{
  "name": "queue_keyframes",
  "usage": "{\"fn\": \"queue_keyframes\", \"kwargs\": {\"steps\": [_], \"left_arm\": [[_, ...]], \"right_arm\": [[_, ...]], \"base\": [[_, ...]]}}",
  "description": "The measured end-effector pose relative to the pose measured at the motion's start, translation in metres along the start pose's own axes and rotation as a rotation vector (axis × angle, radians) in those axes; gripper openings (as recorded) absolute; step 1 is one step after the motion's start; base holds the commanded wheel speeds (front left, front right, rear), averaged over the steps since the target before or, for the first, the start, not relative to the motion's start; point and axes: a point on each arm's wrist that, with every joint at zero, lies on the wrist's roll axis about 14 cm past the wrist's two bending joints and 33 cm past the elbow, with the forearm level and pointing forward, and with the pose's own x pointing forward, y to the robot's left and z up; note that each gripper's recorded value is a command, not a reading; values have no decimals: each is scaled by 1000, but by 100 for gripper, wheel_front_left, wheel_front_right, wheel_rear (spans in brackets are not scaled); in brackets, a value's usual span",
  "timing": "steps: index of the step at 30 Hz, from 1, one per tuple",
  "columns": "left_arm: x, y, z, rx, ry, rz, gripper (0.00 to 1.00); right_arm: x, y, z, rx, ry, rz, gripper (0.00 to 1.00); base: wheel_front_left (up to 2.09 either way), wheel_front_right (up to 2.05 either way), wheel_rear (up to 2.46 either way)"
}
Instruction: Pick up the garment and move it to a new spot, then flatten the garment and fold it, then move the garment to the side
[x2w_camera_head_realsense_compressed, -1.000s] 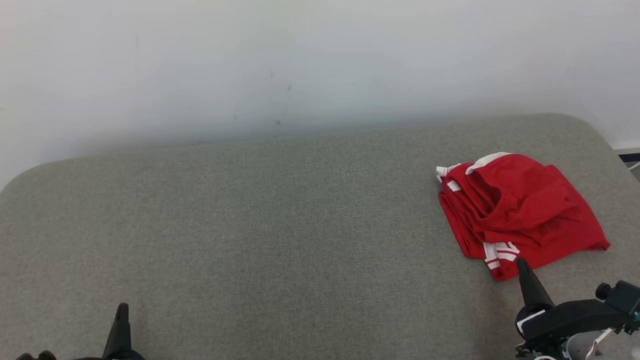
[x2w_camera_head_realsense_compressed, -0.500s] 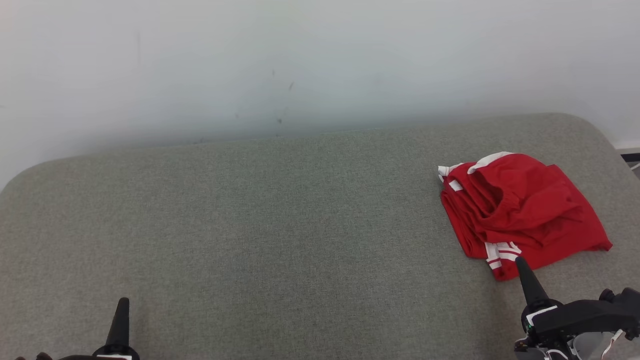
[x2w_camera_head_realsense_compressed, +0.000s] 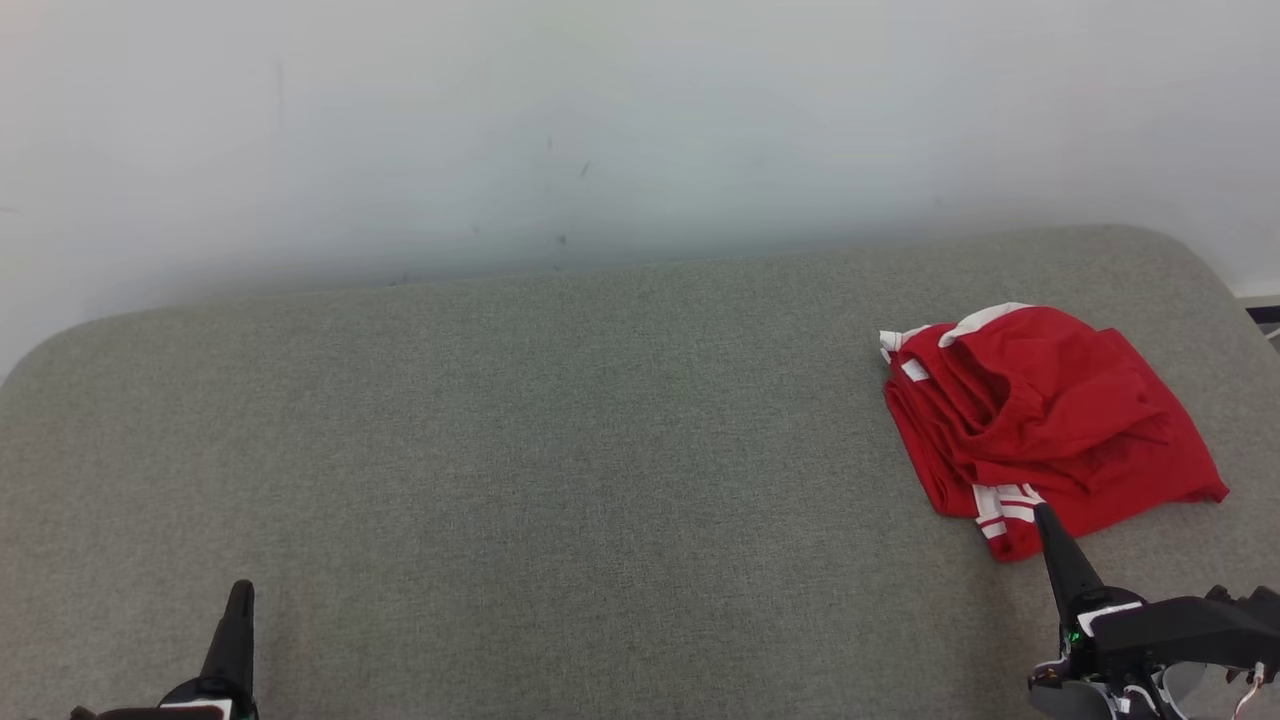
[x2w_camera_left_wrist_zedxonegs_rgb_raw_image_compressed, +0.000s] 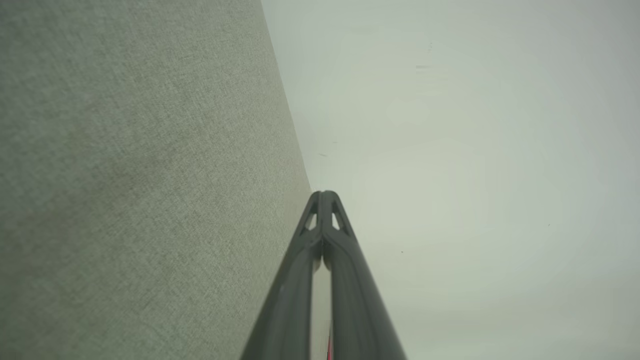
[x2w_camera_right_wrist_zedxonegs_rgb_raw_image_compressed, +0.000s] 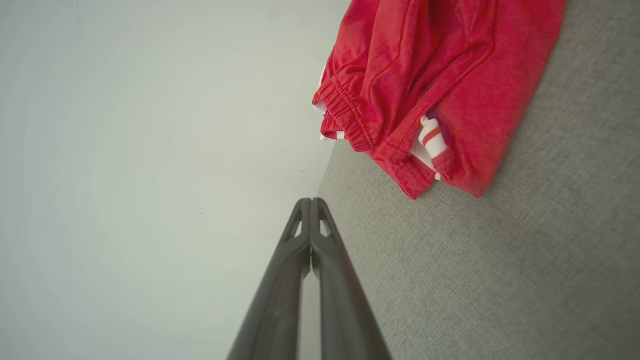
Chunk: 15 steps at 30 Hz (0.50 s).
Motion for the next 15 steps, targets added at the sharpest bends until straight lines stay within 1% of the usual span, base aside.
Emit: {"fn": "queue_keyframes", "kwargs": {"steps": [10, 11, 15], "left_arm": [[4, -8, 3, -148, -4, -41, 0], [4, -9, 4, -173, -4, -47, 0], [4, -10, 4, -218, -4, -59, 0]], "right_arm": [[1, 3, 0, 147, -3, 27, 0], [1, 3, 1, 179, -6, 35, 0], [1, 4, 1, 218, -8, 42, 0]], "base": [[0, 0, 0], [0, 0, 0], [0, 0, 0]]}}
